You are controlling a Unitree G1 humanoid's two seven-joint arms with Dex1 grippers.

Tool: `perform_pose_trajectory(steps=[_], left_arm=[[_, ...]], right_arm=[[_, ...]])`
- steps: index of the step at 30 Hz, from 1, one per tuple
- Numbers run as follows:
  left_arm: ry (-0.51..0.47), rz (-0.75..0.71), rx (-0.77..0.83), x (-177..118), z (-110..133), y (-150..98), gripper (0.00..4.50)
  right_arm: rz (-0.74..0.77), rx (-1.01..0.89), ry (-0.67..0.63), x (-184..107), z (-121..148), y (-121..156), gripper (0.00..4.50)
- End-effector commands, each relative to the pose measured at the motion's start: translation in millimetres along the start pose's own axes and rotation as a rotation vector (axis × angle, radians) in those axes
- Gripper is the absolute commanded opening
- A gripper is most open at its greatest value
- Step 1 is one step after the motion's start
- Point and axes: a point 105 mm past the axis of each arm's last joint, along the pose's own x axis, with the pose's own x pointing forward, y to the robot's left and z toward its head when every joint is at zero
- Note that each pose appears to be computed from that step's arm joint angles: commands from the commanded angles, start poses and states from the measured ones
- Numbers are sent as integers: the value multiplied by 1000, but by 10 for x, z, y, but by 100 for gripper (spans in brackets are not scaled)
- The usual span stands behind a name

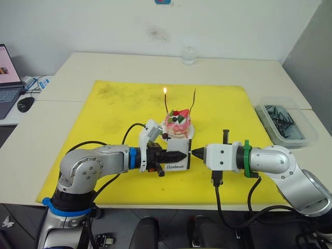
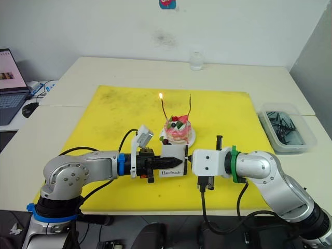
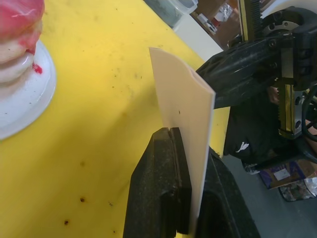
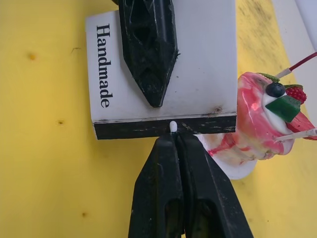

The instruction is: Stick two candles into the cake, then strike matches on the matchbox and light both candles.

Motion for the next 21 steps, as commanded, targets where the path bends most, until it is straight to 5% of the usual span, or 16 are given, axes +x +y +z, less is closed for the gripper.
perform_pose_trajectory(steps=[1,6,13,21], left_arm=[[-74,-77,105,44,240,-182,0],[-108,-53,172,19,399,-169,0],[-226,11,270,-258,933,-146,0],[-59,-24,186,-224,378,-214,0]], right_arm=[[80,-30,0,57,-16,130,3],[197,-76,-1,91,-66,358,3],[289,-97,-30,-33,-33,541,3],[107,40,-40,-163,7,140,3]])
